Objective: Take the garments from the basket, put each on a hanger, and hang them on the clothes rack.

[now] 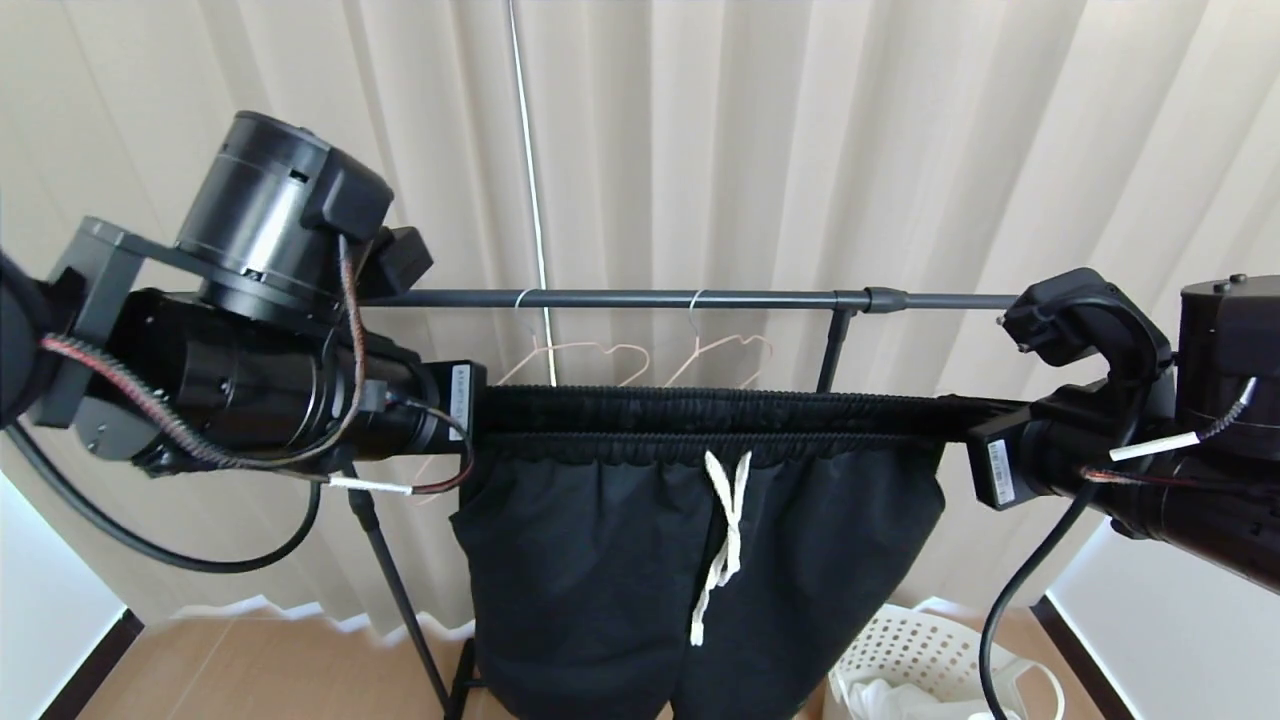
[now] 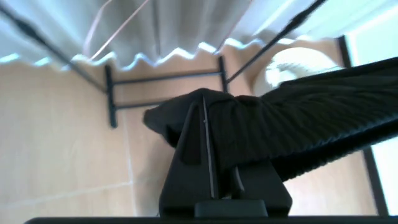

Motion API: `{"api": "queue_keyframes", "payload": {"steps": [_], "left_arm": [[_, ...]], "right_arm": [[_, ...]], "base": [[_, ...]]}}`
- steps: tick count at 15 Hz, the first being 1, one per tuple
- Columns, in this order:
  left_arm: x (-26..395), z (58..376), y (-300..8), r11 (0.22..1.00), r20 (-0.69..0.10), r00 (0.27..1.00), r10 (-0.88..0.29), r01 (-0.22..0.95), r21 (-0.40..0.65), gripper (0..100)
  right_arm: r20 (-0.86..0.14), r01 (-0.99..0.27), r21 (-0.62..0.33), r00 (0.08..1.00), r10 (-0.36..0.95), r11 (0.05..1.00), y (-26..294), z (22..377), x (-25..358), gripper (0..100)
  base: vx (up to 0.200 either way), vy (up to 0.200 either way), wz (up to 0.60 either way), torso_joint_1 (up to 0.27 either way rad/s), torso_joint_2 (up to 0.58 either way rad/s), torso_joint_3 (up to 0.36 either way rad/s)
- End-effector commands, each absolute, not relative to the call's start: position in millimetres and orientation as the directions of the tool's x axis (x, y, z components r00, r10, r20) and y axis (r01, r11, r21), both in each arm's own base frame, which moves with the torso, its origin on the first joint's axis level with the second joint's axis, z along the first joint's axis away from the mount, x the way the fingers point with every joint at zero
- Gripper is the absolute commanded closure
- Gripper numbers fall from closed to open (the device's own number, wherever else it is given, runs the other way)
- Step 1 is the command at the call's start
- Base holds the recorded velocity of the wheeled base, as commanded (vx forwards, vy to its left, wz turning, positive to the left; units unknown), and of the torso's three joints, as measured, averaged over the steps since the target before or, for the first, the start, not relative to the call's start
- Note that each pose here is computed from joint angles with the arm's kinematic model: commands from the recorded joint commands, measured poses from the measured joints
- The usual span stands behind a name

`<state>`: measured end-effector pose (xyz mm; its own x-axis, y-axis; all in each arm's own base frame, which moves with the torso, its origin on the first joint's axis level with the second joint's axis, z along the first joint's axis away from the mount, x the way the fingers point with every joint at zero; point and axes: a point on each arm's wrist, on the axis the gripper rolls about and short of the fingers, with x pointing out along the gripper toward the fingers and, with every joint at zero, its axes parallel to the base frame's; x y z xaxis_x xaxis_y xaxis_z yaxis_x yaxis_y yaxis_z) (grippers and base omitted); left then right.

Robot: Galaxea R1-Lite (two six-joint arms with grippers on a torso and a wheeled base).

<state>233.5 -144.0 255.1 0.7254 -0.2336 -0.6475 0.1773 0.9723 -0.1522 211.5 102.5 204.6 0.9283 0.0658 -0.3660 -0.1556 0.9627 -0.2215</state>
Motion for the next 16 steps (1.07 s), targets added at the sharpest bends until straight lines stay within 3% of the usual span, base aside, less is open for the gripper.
{"api": "queue_keyframes", "payload": {"steps": [1, 6, 9, 16], "left_arm": [[276.9, 250.1, -161.4, 0.962, -0.652, 0.708, -0.272, 0.21, -0.173, 100], [316.8, 270.0, -170.0, 0.958, -0.569, 0.771, -0.285, 0.215, -0.19, 100], [316.7, 280.4, -173.2, 0.929, -0.54, 0.757, -0.368, 0.28, -0.241, 100], [343.8, 274.1, -199.3, 0.882, -0.425, 0.776, -0.467, 0.372, -0.29, 100]], "right_arm": [[-0.376, -0.218, -0.231, 0.919, 0.119, 0.948, 110.3, 201.3, 199.6, 100], [-0.416, -0.425, -0.236, 0.857, 0.304, 0.874, 134.5, 198.6, 163.2, 100], [-0.434, -0.564, -0.203, 0.785, 0.443, 0.8, 141.7, 202.5, 141.2, 100], [-0.403, -0.764, -0.032, 0.6, 0.691, 0.644, 169.1, 209.2, 112.0, 100]], "base": [[0.0, 0.0, 0.0, 0.0, 0.0, 0.0], [0.0, 0.0, 0.0, 0.0, 0.0, 0.0], [0.0, 0.0, 0.0, 0.0, 0.0, 0.0], [0.0, 0.0, 0.0, 0.0, 0.0, 0.0]]}}
